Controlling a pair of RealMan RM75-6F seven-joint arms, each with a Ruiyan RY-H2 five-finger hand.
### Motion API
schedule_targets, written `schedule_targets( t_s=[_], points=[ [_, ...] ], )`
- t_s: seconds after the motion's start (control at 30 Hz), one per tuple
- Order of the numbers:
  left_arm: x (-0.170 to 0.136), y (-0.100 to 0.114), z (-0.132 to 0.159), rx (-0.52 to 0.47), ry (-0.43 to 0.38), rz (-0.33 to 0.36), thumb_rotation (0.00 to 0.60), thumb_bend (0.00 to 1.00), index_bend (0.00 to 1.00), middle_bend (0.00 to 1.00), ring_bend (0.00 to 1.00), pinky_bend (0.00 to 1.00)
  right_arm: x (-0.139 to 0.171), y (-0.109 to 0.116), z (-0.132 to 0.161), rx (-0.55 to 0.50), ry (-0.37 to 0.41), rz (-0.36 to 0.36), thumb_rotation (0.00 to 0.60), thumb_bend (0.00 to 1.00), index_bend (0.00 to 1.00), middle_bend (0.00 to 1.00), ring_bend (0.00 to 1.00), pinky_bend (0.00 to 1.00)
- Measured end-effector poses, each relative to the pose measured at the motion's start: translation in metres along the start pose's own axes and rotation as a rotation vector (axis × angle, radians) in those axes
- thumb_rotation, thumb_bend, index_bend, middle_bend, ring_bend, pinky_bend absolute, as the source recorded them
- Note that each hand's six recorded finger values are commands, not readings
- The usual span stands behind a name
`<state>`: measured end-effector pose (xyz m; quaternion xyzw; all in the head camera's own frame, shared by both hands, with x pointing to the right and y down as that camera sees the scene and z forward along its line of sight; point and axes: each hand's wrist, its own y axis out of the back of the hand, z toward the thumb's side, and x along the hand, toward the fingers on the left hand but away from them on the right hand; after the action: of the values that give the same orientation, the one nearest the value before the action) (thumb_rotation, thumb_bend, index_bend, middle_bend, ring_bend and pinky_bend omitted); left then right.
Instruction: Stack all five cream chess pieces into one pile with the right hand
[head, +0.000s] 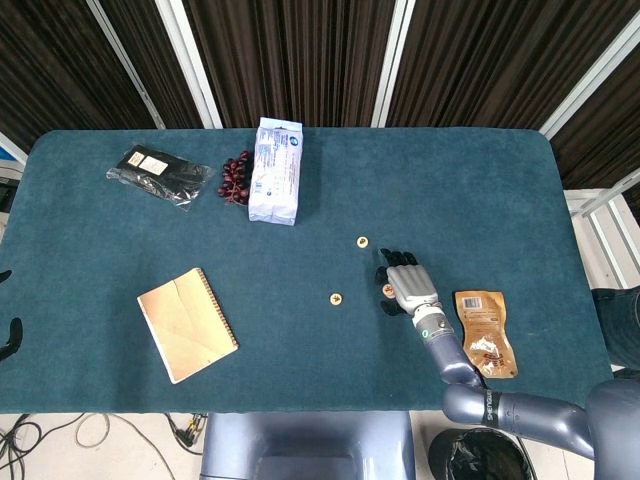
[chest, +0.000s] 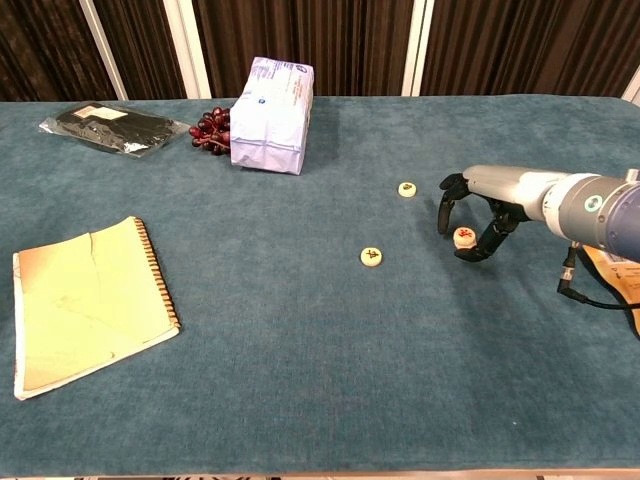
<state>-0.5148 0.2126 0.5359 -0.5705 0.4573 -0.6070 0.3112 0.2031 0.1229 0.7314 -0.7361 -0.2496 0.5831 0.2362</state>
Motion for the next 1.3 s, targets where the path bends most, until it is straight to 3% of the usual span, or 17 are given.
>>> schedule_targets(
  t_s=[1.3],
  points=[
    [0.0005, 0.0005, -0.0015, -0.007, 0.007, 0.0, 0.6, 0.48, 0.15, 0.0, 0.0, 0.0, 0.0015, -0.0041, -0.0088, 0.002, -0.012, 0.002, 0.6, 0.41, 0.43, 0.0, 0.0, 0.0]
  ],
)
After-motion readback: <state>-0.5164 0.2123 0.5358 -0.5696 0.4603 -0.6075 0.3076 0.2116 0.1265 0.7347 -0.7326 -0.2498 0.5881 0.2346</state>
